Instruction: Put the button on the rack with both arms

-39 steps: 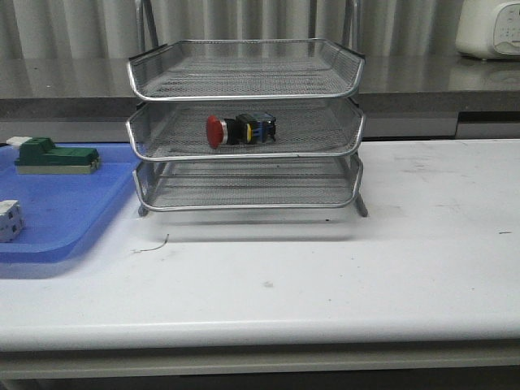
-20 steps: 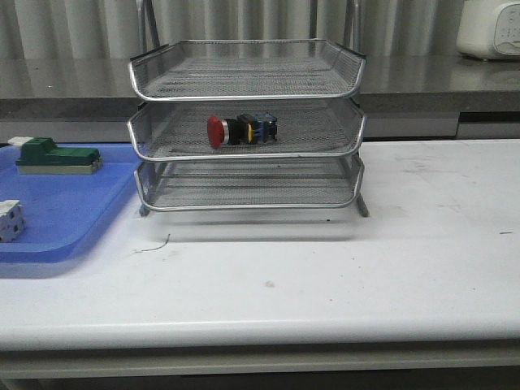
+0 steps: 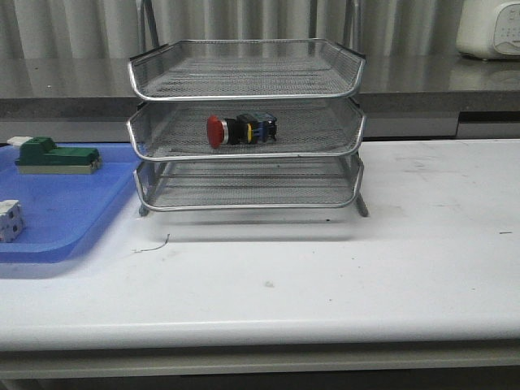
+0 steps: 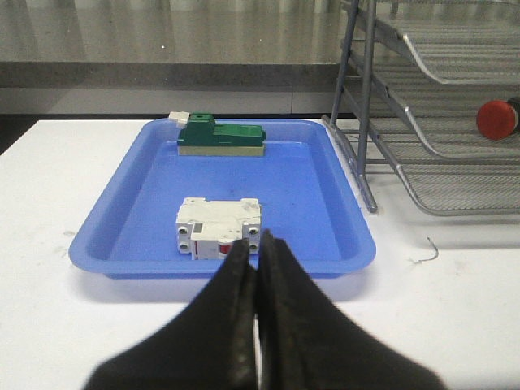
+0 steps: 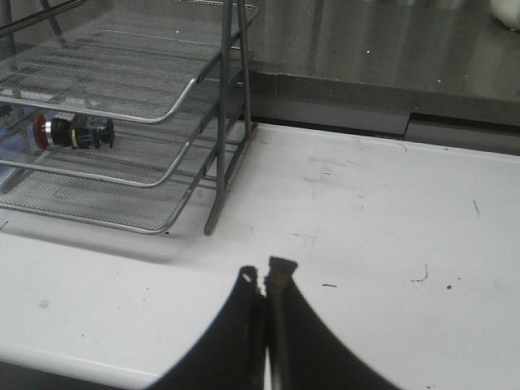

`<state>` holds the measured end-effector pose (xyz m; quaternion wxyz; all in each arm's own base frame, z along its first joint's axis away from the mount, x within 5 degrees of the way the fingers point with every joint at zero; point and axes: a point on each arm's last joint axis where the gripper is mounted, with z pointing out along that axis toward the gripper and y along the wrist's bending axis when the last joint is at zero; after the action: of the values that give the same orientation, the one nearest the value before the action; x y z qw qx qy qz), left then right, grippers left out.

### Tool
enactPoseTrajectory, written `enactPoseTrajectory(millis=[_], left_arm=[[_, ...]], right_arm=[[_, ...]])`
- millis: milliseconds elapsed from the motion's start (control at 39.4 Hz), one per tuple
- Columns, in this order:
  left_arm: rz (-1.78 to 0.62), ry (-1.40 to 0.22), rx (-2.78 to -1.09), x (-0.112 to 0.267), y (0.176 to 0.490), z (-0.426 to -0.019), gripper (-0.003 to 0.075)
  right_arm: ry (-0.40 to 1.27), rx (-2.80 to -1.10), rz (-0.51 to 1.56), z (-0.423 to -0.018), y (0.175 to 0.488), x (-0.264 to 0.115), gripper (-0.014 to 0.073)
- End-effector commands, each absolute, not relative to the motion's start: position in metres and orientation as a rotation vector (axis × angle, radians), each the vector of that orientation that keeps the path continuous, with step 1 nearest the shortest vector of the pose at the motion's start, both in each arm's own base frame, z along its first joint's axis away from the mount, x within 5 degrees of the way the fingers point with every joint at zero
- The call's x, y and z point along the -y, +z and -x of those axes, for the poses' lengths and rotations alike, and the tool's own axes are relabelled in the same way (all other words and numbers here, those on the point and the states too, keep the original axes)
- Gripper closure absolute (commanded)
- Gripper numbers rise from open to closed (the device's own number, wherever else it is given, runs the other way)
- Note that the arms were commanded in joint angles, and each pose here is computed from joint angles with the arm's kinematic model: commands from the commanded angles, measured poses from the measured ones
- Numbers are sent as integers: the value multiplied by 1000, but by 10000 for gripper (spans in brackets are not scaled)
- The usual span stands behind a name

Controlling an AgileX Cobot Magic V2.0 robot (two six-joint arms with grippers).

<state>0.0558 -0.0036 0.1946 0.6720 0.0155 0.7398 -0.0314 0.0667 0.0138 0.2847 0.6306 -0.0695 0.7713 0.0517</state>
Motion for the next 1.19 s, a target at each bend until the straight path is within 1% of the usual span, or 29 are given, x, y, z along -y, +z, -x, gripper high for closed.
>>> enactPoseTrajectory(millis=[0,1040,1167], left_arm=[[-26,-81,-1548,4,203,-55,739],[-26,-81,-1550,4,203,-55,739],[-26,-81,-1550,4,203,-55,739]], right_arm=[[93,-1677,137,-68,299,-12,655],[93,-1677,137,-68,299,-12,655],[78,-1653,142,-70,298,-11,655]])
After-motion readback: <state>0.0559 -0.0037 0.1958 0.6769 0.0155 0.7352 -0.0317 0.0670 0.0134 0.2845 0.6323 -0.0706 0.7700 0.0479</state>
